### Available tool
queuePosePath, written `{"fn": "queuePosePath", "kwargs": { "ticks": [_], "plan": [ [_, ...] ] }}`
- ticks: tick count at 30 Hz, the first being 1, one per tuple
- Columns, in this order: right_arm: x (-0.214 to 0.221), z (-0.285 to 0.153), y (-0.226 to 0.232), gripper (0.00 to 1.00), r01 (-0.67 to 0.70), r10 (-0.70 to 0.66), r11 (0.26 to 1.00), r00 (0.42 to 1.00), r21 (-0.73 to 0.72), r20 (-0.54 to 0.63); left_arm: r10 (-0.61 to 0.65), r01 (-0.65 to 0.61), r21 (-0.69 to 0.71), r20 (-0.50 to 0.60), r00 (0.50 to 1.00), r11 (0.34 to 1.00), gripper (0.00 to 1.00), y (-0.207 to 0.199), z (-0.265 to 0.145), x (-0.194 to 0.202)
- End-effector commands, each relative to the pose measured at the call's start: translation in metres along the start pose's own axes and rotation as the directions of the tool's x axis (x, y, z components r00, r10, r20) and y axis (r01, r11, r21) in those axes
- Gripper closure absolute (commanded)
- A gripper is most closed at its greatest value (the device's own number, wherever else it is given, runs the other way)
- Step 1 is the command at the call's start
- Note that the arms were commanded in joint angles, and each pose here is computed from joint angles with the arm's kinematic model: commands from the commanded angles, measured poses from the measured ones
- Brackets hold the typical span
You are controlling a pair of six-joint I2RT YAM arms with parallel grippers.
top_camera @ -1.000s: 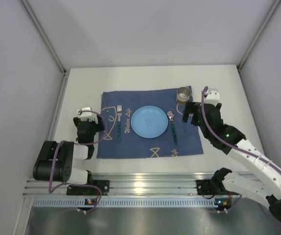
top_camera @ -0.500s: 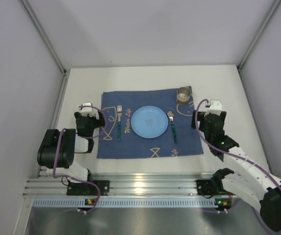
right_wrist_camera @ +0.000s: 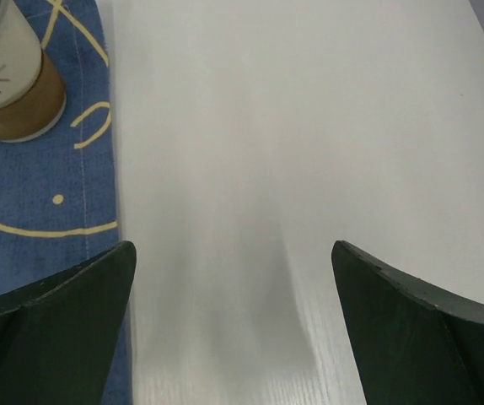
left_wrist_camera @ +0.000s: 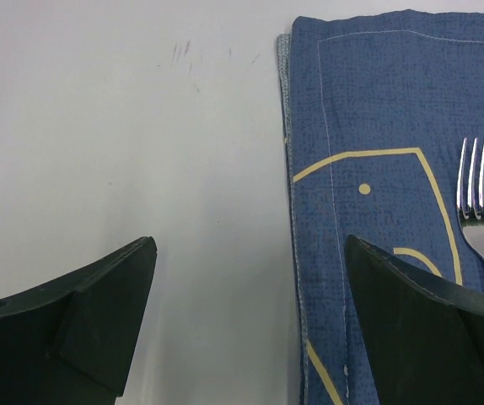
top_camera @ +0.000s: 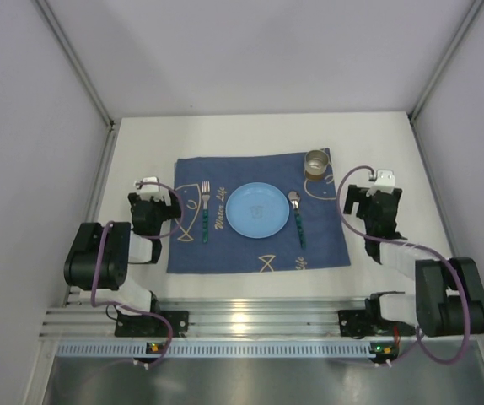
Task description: Set the dinner table for one person
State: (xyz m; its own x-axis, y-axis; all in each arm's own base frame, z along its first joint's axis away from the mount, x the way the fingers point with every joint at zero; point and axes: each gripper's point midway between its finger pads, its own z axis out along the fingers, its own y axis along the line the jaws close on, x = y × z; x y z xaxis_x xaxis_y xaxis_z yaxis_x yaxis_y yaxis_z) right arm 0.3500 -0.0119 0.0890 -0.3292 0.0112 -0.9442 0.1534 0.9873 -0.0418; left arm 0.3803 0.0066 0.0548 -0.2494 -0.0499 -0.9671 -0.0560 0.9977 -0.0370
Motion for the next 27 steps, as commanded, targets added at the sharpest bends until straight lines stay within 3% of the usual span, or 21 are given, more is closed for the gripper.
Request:
{"fn": "queuePosePath", "kwargs": {
  "ticks": [1,2,7,11,18,27],
  "plan": [
    [-0.043,0.011,0.007,0.00,0.022,-0.008,0.997,0.982,-0.074,0.189,0.002,-0.003,0.011,0.093,0.996,1.000,0.01,-0.002,0.006,-0.029],
    [-0.054,0.013,0.010,0.00,0.048,-0.024,0.995,0.971,-0.093,0.237,0.002,-0.003,0.012,0.091,0.996,1.000,0.02,-0.003,0.006,-0.029],
    [-0.036,0.029,0.015,0.00,0.041,-0.017,0.992,0.980,-0.117,0.197,0.002,-0.003,0.012,0.094,0.996,1.000,0.01,-0.003,0.006,-0.030],
    [-0.038,0.009,0.025,0.00,0.083,-0.013,0.976,0.947,-0.203,0.322,0.004,-0.005,0.012,0.094,0.996,1.000,0.02,-0.003,0.006,-0.030],
    [-0.038,0.019,0.012,0.00,0.024,0.013,0.992,0.957,-0.125,0.289,0.002,-0.003,0.011,0.093,0.996,1.000,0.02,-0.002,0.006,-0.030],
    [-0.039,0.019,0.012,0.00,0.022,0.016,0.992,0.956,-0.124,0.293,0.002,-0.003,0.011,0.091,0.996,1.000,0.01,-0.002,0.006,-0.029]
  ]
}}
